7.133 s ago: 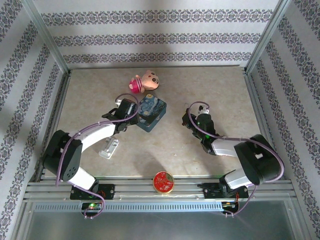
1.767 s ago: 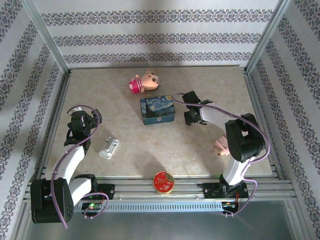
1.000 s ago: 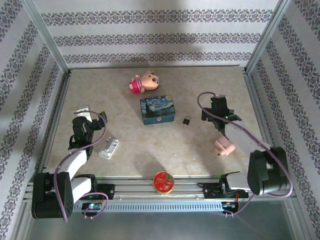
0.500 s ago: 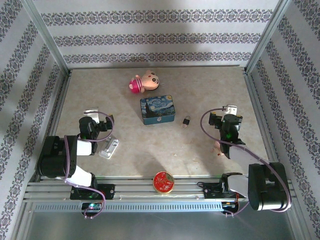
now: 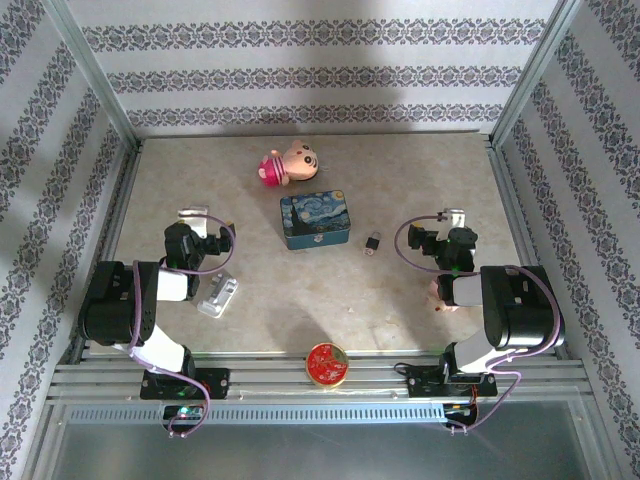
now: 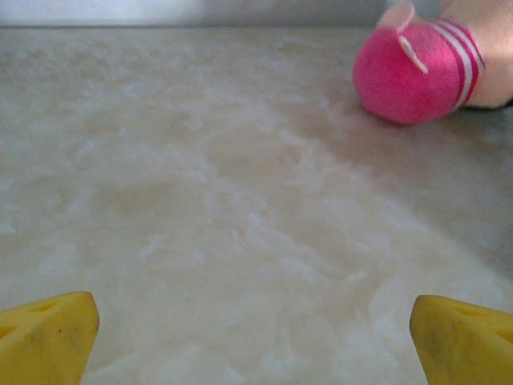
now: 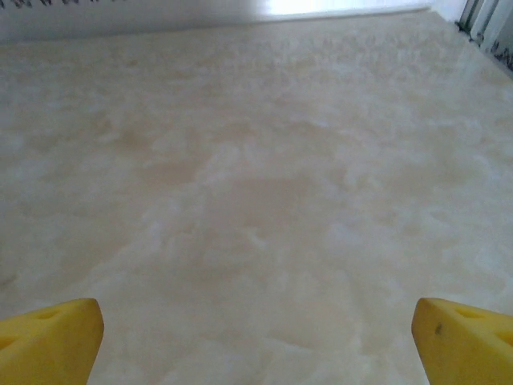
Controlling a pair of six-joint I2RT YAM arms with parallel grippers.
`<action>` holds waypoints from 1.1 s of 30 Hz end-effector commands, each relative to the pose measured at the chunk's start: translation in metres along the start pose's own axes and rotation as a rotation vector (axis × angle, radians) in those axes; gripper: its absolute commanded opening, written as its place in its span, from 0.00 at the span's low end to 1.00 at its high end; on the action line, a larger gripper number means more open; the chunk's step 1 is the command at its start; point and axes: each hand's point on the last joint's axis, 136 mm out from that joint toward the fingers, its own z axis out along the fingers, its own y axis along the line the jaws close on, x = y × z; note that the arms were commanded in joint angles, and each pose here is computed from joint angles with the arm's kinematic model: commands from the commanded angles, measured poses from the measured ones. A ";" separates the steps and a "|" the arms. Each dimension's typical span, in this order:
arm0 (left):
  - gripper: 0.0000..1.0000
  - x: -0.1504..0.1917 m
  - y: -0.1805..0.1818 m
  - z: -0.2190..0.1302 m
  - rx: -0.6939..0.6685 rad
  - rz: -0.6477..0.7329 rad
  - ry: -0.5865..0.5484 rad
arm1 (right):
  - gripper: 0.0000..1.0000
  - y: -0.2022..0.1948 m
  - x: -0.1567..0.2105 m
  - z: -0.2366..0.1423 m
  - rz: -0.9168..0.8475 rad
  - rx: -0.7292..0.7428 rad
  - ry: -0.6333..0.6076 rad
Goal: Unlock the padlock with the key
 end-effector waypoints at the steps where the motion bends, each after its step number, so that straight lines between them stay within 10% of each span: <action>1: 0.99 -0.009 -0.006 0.000 0.030 0.024 -0.043 | 0.98 0.006 -0.020 0.002 -0.022 0.001 -0.062; 33: 0.99 -0.010 0.007 -0.005 -0.048 0.000 -0.073 | 0.98 0.009 -0.031 0.006 -0.037 0.014 -0.084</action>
